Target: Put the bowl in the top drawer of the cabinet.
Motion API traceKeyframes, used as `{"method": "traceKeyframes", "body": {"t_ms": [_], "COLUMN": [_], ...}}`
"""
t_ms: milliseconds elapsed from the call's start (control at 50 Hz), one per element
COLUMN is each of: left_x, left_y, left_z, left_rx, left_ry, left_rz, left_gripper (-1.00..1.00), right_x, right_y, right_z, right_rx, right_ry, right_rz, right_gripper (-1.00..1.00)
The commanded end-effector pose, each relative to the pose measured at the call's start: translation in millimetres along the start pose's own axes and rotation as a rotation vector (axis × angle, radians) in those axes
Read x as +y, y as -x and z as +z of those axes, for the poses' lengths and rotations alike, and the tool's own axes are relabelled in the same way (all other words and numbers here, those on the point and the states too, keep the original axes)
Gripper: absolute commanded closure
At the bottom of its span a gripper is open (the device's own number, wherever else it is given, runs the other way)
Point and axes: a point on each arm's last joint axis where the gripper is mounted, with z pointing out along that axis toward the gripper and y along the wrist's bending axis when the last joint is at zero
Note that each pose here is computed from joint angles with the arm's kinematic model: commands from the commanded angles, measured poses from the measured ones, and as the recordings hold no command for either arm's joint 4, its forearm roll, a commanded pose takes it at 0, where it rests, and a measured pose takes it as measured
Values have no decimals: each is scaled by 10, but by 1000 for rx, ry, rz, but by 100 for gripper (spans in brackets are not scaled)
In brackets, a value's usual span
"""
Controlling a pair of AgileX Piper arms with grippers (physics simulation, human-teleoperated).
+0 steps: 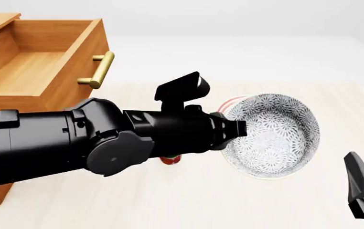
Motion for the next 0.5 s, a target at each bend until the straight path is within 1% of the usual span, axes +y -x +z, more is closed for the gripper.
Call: {"method": "traceKeyframes", "body": {"t_ms": [20, 60, 500], "left_x": [-53, -60, -112], "left_y": [158, 204, 404], "left_z": [-134, -180, -454], "left_rx": [-36, -47, -99], "left_ry": [-11, -10, -16], "left_rz": [0, 5, 36], "left_gripper": [100, 100, 100], "right_x": [0, 0, 0], "right_y": [0, 0, 0], "right_z": [0, 0, 0], "right_rx": [0, 0, 0], "right_ry": [0, 0, 0], "right_rz": [0, 0, 0], "right_gripper": [-100, -100, -100]}}
